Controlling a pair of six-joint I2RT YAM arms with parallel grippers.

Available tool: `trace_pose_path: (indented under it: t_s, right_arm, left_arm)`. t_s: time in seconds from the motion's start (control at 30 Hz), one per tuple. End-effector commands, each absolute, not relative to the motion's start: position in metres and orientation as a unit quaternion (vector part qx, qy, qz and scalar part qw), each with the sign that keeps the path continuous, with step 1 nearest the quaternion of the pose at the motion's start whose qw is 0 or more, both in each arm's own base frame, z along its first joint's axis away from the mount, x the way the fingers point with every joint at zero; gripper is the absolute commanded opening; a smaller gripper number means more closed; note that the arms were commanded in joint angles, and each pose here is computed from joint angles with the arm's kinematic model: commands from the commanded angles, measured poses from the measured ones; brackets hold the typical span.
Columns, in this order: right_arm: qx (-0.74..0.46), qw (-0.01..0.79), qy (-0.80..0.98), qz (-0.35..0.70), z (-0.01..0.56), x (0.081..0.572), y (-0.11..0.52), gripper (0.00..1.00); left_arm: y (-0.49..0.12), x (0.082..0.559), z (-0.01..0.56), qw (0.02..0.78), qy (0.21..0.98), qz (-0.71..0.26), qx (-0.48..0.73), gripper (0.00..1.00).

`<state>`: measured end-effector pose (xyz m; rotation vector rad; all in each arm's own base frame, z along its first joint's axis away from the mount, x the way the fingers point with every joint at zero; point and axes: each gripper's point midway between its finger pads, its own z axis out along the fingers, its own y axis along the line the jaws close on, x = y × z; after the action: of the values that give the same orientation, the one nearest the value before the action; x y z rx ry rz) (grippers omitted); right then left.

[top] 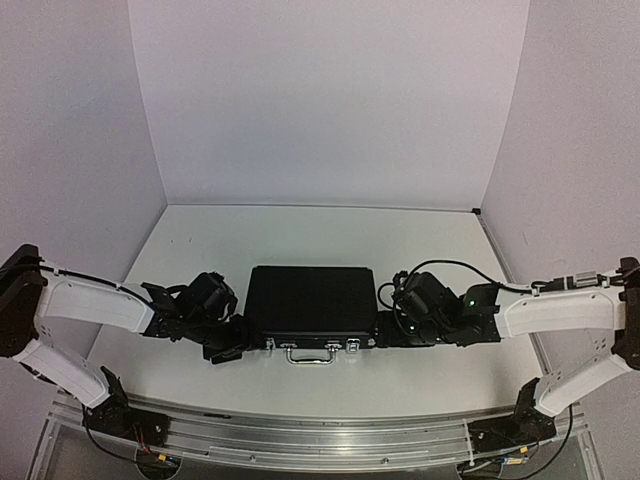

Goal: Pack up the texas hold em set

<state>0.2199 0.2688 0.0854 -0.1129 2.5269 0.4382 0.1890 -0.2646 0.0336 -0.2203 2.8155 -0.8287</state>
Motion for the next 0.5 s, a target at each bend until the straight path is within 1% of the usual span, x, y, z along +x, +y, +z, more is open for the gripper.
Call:
trace_pose_path:
  t_s: [0.0, 0.17, 0.27, 0.33, 0.37, 0.47]
  right_arm:
    - [-0.04, 0.301, 0.94, 0.155, 0.094, 0.223, 0.261, 0.69]
    - [-0.034, 0.313, 0.938, 0.146, 0.098, 0.225, 0.255, 0.7]
    - [-0.03, 0.318, 0.937, 0.144, 0.1, 0.226, 0.252, 0.71]
    - [-0.029, 0.322, 0.936, 0.141, 0.1, 0.226, 0.251, 0.71]
    - [-0.028, 0.324, 0.935, 0.14, 0.101, 0.227, 0.25, 0.72]
    - [-0.024, 0.328, 0.935, 0.135, 0.101, 0.228, 0.248, 0.72]
  left_arm:
    - [-0.265, 0.183, 0.013, 0.078, 0.962, -0.255, -0.06, 0.67]
    - [-0.262, 0.187, -0.007, 0.078, 0.97, -0.22, -0.069, 0.61]
    - [-0.258, 0.19, -0.016, 0.085, 0.976, -0.186, -0.079, 0.6]
    - [-0.254, 0.194, -0.018, 0.105, 0.981, -0.144, -0.082, 0.56]
    - [-0.246, 0.194, -0.021, 0.114, 0.983, -0.113, -0.086, 0.52]
    - [-0.241, 0.19, -0.03, 0.121, 0.987, -0.073, -0.082, 0.48]
